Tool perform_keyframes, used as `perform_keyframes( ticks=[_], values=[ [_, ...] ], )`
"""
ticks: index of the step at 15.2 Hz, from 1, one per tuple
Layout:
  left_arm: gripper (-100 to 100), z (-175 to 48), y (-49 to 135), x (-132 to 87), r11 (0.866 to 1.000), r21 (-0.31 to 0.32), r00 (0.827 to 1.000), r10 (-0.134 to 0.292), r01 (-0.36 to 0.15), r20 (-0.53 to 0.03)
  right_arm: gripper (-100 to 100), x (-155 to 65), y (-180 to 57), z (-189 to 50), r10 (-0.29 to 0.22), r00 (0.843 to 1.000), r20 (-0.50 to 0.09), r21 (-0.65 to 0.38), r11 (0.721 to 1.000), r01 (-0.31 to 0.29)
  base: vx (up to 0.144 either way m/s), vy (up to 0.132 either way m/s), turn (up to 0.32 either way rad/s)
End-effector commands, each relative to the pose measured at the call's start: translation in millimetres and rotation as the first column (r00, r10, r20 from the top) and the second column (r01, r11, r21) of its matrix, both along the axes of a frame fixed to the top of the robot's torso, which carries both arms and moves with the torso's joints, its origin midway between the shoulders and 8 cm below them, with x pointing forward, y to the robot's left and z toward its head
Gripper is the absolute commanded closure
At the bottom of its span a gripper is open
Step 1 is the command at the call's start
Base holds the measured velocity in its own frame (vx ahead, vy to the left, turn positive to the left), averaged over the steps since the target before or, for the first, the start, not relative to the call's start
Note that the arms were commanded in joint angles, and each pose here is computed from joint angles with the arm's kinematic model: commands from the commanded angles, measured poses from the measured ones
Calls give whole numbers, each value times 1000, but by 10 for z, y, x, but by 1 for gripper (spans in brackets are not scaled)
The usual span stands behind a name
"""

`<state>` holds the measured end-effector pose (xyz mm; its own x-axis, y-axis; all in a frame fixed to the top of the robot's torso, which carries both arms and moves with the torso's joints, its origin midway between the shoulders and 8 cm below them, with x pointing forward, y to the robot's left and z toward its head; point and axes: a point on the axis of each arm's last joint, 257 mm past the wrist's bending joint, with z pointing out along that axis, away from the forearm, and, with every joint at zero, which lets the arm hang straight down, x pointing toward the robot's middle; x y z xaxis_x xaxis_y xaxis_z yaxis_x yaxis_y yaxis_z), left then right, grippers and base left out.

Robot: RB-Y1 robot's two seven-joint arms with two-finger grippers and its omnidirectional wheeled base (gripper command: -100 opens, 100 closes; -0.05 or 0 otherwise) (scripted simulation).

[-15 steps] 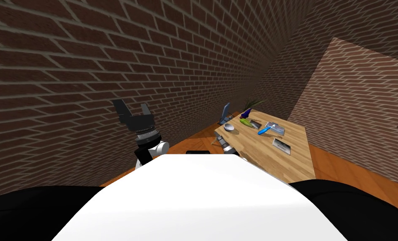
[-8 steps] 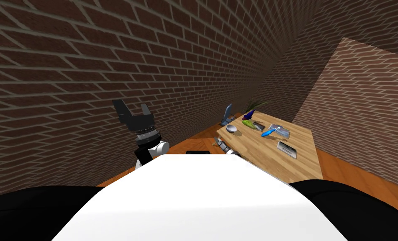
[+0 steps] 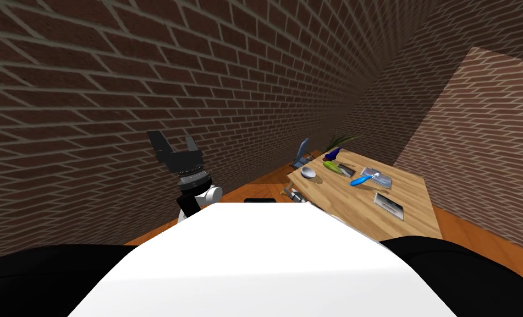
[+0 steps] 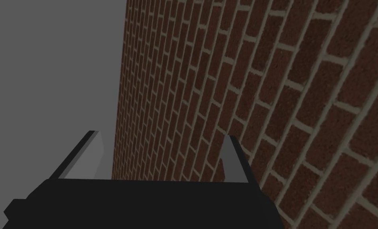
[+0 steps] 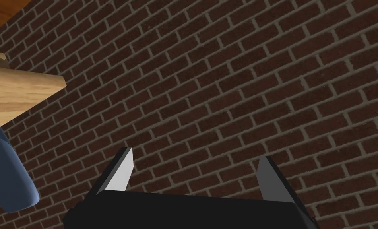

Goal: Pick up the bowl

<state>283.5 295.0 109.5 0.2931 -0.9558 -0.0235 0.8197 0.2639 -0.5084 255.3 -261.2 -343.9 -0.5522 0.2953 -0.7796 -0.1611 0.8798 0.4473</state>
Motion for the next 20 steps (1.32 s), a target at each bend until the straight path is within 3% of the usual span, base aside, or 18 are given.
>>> perform_keyframes(
  ticks=[1, 4, 6, 7, 8, 9, 10, 11, 12, 13, 14, 15, 17, 18, 19, 20],
  values=[
    [0, 0, 0, 0, 1000, 0, 1000, 0, 0, 0, -100, -108, -167, -136, 32, 999, -27, -90, 995, -35, 102, -16, 84],
    [0, 0, 0, 0, 1000, 0, 1000, 0, 0, 0, -100, -297, -543, -376, 74, 994, -86, -249, 964, -93, 127, -40, 82],
    [0, 0, 0, 0, 1000, 0, 1000, 0, 0, 0, -100, -312, -584, -377, 95, 991, -93, -274, 955, -117, 118, -35, 50],
    [0, 0, 0, 0, 1000, 0, 1000, 0, 0, 0, -100, -399, -784, -467, 118, 985, -123, -350, 924, -154, 108, -34, 56],
    [0, 0, 0, 0, 1000, 0, 1000, 0, 0, 0, -100, -403, -806, -464, 125, 984, -127, -358, 919, -163, 111, -38, 66],
    [0, 0, 0, 0, 1000, 0, 1000, 0, 0, 0, -100, -485, -997, -537, 144, 977, -156, -424, 884, -198, 155, -49, 84],
    [0, 0, 0, 0, 1000, 0, 1000, 0, 0, 0, -100, -489, -1029, -530, 154, 975, -162, -434, 876, -210, 158, -44, 83],
    [0, 0, 0, 0, 1000, 0, 1000, 0, 0, 0, -100, -569, -1213, -590, 172, 966, -193, -492, 835, -247, 151, -41, 86],
    [0, 0, 0, 0, 1000, 0, 1000, 0, 0, 0, -100, -570, -1248, -579, 181, 963, -200, -501, 826, -259, 151, -66, 58],
    [0, 0, 0, 0, 1000, 0, 1000, 0, 0, 0, -100, -652, -1416, -630, 197, 953, -231, -548, 783, -295, 160, -75, 85],
    [0, 0, 0, 0, 1000, 0, 1000, 0, 0, 0, -100, -651, -1458, -614, 208, 949, -239, -558, 770, -309, 151, -74, 73],
    [0, 0, 0, 0, 1000, 0, 1000, 0, 0, 0, -100, -738, -1613, -658, 223, 936, -272, -595, 725, -345, 161, -95, 76],
    [0, 0, 0, 0, 1000, 0, 1000, 0, 0, 0, -100, -734, -1657, -638, 233, 931, -280, -604, 711, -360, 144, -74, 43],
    [0, 0, 0, 0, 1000, 0, 1000, 0, 0, 0, -100, -825, -1829, -662, 254, 912, -322, -637, 655, -407, 133, -54, 48],
    [0, 0, 0, 0, 1000, 0, 1000, 0, 0, 0, -100, -823, -1840, -656, 256, 911, -324, -639, 651, -410, 131, -49, 62],
    [0, 0, 0, 0, 1000, 0, 1000, 0, 0, 0, -100, -925, -1994, -678, 276, 888, -367, -661, 595, -458, 141, -60, 80]
  ],
)
